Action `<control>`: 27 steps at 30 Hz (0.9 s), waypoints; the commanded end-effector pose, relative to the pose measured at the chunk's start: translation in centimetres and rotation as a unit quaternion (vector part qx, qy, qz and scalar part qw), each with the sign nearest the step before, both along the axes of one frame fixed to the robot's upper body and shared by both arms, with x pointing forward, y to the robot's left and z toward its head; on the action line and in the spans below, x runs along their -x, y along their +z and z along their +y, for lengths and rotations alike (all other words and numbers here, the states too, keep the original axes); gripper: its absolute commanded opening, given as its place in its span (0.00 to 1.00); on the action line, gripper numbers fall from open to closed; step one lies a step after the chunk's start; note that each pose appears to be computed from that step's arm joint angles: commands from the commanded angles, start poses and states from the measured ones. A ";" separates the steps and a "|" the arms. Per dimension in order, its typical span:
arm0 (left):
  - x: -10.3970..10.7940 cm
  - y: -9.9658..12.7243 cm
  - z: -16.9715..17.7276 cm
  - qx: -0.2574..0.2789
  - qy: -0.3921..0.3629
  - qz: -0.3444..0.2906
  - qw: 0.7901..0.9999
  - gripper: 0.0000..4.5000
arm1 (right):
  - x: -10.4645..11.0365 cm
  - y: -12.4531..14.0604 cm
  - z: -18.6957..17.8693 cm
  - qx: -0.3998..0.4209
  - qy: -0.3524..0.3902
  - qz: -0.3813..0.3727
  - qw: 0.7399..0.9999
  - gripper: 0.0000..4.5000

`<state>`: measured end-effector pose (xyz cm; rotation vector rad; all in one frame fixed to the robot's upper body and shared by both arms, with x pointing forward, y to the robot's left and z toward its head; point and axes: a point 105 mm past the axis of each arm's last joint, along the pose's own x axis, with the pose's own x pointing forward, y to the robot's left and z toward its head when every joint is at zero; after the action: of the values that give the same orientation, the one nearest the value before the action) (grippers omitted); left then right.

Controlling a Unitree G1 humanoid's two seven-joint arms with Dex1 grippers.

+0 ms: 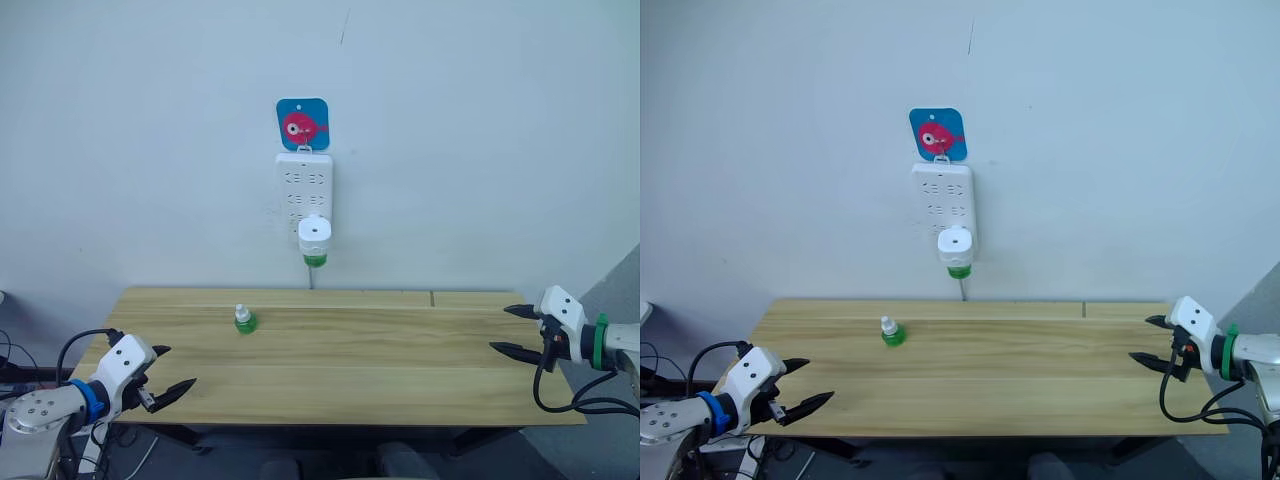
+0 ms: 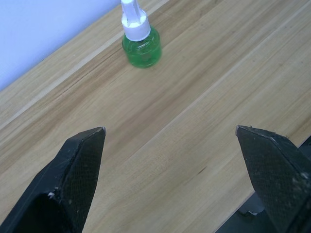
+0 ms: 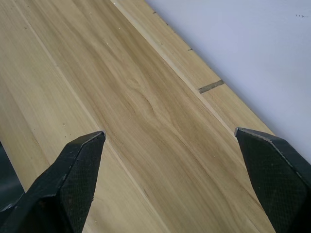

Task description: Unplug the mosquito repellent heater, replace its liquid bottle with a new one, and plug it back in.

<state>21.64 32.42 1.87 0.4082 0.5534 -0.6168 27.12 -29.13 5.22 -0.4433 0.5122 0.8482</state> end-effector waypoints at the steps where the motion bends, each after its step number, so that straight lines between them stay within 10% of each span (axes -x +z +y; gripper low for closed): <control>1: -0.7 1.3 0.2 -0.002 0.001 -0.024 1.000 1.00 | -0.8 1.9 0.2 0.004 0.012 -0.030 0.999 0.99; 19: -1.6 2.8 0.5 0.004 0.005 -0.062 0.998 1.00 | -0.9 1.8 0.4 0.003 0.016 -0.028 0.999 0.99; 27: -1.6 4.0 0.9 0.088 0.019 -0.054 0.994 1.00 | -0.8 1.7 0.4 0.001 0.017 -0.028 0.999 0.99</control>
<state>22.99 33.04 4.46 0.2744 0.4366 -0.5878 27.57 -28.88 5.75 -0.4522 0.4943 0.8575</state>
